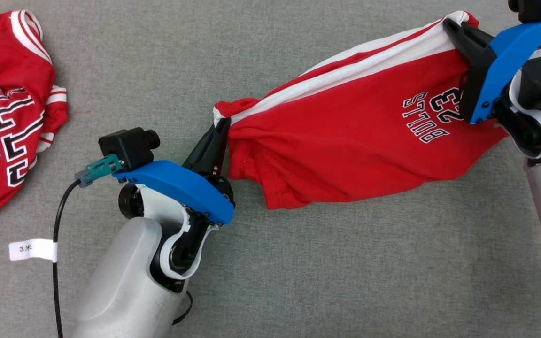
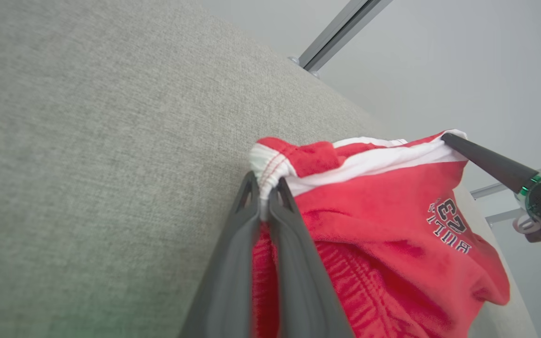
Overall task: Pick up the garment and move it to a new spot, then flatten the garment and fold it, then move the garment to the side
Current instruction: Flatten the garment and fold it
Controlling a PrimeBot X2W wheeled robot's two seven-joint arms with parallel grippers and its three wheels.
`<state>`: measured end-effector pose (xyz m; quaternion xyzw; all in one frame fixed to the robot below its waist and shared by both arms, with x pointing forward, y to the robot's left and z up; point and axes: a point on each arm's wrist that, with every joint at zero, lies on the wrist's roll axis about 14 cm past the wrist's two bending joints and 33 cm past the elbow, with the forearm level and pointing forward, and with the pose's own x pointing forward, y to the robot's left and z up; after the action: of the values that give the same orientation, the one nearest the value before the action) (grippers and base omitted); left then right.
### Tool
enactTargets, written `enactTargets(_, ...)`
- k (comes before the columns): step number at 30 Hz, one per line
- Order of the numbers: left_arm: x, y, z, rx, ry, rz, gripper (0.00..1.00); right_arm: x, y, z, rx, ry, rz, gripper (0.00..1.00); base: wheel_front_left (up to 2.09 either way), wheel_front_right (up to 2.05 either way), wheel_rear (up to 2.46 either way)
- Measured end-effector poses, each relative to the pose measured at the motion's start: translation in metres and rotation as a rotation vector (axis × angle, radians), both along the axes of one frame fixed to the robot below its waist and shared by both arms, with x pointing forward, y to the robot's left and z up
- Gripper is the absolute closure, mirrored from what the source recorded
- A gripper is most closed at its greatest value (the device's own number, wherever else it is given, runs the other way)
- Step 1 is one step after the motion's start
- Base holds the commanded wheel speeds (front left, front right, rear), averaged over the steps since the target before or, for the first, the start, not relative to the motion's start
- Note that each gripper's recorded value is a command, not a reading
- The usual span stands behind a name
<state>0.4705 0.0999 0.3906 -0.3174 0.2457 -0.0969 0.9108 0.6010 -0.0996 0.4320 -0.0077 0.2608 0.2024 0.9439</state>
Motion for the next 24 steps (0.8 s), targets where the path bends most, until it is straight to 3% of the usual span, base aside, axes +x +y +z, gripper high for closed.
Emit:
enactTargets(1, 0.001, 0.001, -0.001, 0.004, -0.001, 0.002, 1.0, 0.001, 0.001, -0.005, -0.001, 0.009, 0.001, 1.0, 0.0, 0.0, 0.0)
enactTargets(2, 0.002, 0.001, -0.003, 0.004, 0.001, 0.004, 0.78, 0.002, 0.004, -0.01, -0.003, 0.013, 0.004, 0.2, 0.0, 0.0, 0.0)
enactTargets(3, 0.002, 0.0, -0.003, 0.0, -0.001, 0.003, 0.36, 0.003, 0.007, -0.011, -0.002, 0.009, 0.012, 0.0, 0.0, 0.0, 0.0)
enactTargets(4, 0.003, -0.002, -0.003, -0.005, -0.005, -0.003, 0.0, 0.005, 0.009, -0.011, 0.002, -0.002, 0.016, 0.0, 0.0, 0.0, 0.0)
enactTargets(17, -0.011, 0.007, 0.009, -0.002, -0.057, 0.033, 0.0, 0.009, 0.008, 0.022, 0.081, -0.108, 0.002, 0.0, 0.0, 0.0, 0.0)
enactTargets(24, -0.033, 0.024, 0.014, 0.032, -0.094, 0.086, 0.0, -0.016, -0.012, 0.019, 0.084, -0.059, -0.037, 0.0, 0.0, 0.0, 0.0)
